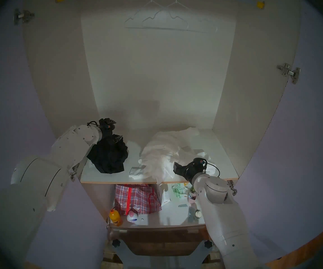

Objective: Sort tops into two piles: light colors and dark colors

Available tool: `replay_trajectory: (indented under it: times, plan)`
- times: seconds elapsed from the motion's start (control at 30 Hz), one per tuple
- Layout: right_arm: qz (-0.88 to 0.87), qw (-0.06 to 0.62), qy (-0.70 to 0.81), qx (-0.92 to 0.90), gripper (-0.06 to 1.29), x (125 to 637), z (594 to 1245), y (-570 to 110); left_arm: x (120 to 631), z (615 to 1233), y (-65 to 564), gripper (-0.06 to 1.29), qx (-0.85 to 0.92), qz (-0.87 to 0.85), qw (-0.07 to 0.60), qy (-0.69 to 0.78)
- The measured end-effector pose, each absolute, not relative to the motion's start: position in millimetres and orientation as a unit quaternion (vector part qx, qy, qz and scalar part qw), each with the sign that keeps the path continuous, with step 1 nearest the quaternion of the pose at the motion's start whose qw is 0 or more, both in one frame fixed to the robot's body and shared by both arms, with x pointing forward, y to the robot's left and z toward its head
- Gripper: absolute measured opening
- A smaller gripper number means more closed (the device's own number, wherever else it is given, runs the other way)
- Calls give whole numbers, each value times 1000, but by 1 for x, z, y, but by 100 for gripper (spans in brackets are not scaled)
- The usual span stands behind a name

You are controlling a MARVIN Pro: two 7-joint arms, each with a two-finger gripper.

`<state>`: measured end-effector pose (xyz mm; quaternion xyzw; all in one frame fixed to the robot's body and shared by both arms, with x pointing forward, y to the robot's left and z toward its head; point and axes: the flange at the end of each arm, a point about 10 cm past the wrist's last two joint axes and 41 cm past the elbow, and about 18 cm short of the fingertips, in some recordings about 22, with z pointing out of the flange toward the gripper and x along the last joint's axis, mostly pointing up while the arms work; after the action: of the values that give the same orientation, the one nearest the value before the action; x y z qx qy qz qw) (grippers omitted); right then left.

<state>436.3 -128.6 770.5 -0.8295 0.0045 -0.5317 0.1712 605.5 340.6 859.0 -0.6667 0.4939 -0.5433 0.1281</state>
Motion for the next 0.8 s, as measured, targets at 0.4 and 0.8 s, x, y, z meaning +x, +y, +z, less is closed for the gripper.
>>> replay_trajectory:
  times: [0.4,0.8]
  plan:
    - [-511,153,-17,-846,124,484,749,-93,606,859,341,126,-667,-544,129,493]
    - [-537,139,-28,-832,19,529,762,-77,605,859,341,126,-667,-544,130,493]
